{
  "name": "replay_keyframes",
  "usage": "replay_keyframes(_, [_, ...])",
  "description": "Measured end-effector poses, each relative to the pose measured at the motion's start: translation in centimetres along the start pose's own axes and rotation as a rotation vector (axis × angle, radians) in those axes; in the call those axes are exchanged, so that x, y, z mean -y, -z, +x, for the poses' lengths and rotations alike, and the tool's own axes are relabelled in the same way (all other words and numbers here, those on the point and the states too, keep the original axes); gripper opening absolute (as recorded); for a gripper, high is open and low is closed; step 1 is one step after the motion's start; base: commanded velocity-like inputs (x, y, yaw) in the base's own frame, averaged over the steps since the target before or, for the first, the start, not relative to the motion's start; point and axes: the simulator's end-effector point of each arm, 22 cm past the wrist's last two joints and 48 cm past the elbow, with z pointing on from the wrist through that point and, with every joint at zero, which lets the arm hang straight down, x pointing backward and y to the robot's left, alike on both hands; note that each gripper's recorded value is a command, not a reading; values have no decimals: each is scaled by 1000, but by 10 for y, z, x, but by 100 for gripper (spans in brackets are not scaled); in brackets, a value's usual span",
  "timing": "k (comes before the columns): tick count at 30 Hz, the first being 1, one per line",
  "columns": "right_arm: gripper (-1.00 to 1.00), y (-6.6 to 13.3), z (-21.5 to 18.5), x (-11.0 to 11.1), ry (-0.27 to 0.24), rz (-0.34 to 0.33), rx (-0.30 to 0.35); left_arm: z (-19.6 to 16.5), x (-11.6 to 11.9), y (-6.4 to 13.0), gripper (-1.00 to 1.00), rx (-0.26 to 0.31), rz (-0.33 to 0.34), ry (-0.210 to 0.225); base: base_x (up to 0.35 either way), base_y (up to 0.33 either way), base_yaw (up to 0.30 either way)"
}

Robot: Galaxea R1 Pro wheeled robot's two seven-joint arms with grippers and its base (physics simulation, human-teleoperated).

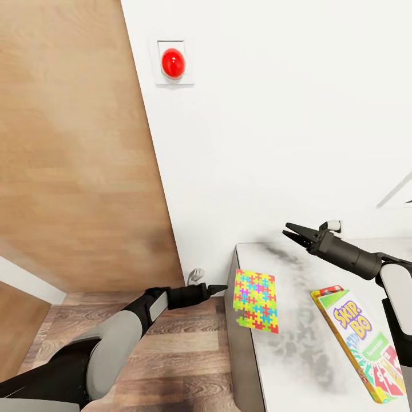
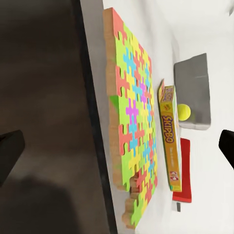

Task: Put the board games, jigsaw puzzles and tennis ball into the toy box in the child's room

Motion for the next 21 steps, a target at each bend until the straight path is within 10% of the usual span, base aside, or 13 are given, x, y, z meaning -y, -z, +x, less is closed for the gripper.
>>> replay_keyframes(21, [100, 0, 0, 0, 0, 2, 0, 0, 0, 0, 100, 0, 0, 0, 0, -83, 0])
